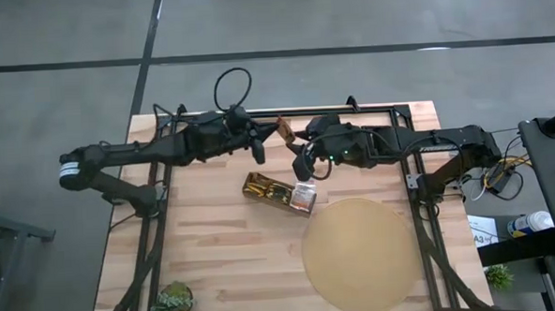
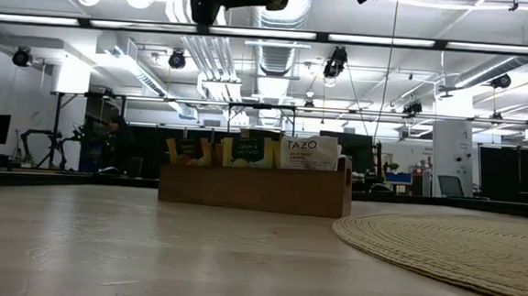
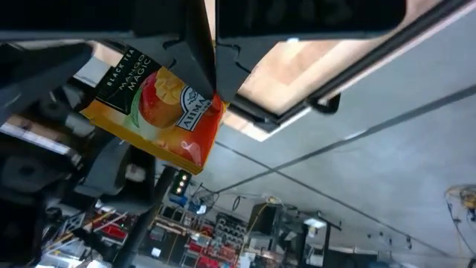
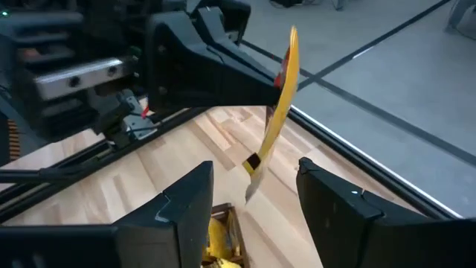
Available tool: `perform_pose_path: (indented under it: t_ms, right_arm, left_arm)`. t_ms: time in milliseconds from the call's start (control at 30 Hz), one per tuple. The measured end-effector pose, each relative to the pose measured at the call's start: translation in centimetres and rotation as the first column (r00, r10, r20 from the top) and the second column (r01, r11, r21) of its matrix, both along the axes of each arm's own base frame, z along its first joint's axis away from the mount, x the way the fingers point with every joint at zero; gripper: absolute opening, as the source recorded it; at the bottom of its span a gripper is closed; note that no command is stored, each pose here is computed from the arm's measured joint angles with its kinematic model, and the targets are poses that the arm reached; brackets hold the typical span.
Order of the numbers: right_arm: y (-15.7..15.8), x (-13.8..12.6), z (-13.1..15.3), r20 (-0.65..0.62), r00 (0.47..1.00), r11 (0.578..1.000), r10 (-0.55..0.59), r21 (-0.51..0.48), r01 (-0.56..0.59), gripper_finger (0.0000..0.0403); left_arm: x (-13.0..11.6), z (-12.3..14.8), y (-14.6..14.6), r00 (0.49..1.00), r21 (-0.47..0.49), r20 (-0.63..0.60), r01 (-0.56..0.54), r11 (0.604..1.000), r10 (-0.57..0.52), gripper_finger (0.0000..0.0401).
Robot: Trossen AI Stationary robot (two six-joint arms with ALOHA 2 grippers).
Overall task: Pick & Place Tea
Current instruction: Put the orange tea bag into the left section of the wooden organizer
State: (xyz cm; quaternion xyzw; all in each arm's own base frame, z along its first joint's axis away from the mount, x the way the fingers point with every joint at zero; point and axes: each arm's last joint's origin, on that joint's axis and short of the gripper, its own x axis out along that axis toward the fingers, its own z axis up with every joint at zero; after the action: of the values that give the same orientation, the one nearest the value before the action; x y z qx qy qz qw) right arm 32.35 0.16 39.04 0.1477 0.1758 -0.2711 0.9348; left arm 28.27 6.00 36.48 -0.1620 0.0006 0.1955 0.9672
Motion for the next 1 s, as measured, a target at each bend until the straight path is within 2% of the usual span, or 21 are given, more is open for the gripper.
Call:
perform_pose_path:
  t_ms: [300, 400, 500, 567, 800, 1000]
  right_arm:
    - [-0.4, 0.0, 0.0, -0.002, 1.0, 1.0, -0.011, -0.003, 0.011, 0.0181]
    - [-0.4, -0.1, 0.1, -0.004, 1.0, 1.0, -0.01, -0.009, 0.01, 0.0128]
    - [-0.4, -0.4, 0.3, -0.005, 1.0, 1.0, -0.008, -0.018, 0.008, 0.0041]
    - [-0.5, -0.5, 0.4, -0.008, 1.0, 1.0, -0.002, -0.028, 0.002, 0.002]
    - [-0.6, -0.7, 0.5, -0.023, 0.999, 0.999, 0.027, -0.035, -0.028, 0.0008]
    - [-0.6, -0.8, 0.5, -0.029, 0.997, 0.998, 0.067, -0.01, -0.067, 0.0008]
  left_arm:
    - [2.3, 2.3, 0.3, 0.998, 0.058, 0.023, 0.054, 0.997, -0.056, 0.0]
    - [2.4, 2.4, 0.3, 0.998, 0.062, 0.012, 0.055, 0.997, -0.056, 0.0]
    - [2.4, 2.2, 0.3, 0.998, 0.05, -0.001, 0.057, 0.997, -0.057, 0.0]
    - [2.3, 2.2, 0.3, 0.998, 0.047, -0.011, 0.056, 0.997, -0.056, 0.0]
    - [2.1, 2.2, 0.2, 0.999, 0.062, -0.019, 0.051, 0.997, -0.05, 0.0012]
    - [1.6, 2.6, 0.4, 1.0, 0.06, -0.005, 0.004, 0.998, -0.004, 0.0087]
